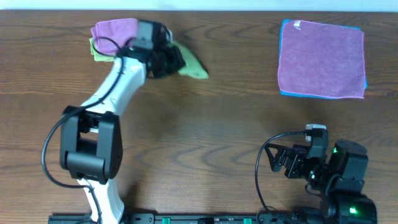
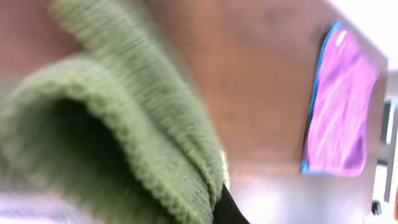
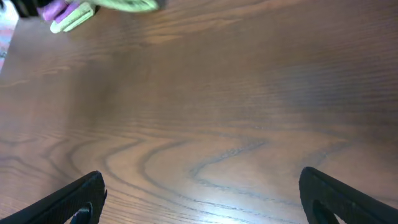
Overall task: Fold the cloth
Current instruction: 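Lift the folded green cloth and carry it to the back-left stack, then lower the green cloth onto the pink-and-green stack with the left gripper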
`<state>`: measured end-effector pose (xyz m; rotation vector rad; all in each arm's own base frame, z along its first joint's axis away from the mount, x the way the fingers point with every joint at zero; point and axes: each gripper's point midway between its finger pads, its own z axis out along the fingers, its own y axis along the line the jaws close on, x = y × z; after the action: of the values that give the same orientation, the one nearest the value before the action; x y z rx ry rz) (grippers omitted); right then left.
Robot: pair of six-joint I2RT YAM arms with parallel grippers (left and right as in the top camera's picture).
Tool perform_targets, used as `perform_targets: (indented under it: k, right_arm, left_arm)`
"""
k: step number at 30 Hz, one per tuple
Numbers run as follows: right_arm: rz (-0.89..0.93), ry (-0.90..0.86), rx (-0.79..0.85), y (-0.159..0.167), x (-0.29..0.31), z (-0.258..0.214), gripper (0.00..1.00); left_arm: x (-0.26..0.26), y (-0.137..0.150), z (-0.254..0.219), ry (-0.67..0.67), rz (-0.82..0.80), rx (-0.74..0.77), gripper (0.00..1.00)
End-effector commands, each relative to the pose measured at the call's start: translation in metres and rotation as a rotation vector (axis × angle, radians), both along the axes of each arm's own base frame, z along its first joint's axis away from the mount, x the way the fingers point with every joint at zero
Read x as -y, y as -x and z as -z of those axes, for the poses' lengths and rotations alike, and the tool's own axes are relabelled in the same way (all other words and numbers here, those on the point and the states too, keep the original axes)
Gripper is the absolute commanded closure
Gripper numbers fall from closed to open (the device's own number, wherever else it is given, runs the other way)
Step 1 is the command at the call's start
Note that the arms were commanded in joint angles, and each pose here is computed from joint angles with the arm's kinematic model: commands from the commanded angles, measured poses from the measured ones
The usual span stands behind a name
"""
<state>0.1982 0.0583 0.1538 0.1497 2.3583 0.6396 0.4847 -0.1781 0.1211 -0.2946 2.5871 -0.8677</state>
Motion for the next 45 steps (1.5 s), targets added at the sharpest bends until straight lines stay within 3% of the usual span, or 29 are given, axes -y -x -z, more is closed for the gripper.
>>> perform_targets:
  k: [1, 24, 33, 45]
  right_arm:
    - [0.008, -0.018, -0.005, 0.001, 0.000, 0.001, 0.01]
    - [0.008, -0.018, -0.005, 0.001, 0.000, 0.001, 0.01]
    - [0.008, -0.018, -0.005, 0.001, 0.000, 0.001, 0.01]
    - [0.008, -0.018, -0.005, 0.001, 0.000, 0.001, 0.01]
  left_arm:
    - [-0.031, -0.027, -0.038, -0.060, -0.078, 0.117, 0.94]
    - [-0.136, -0.165, -0.087, -0.125, -0.230, 0.383, 0.94]
    - [-0.141, -0.172, -0.061, -0.154, -0.215, 0.365, 0.94]
    - [-0.181, -0.175, -0.068, -0.216, -0.280, 0.385, 0.94]
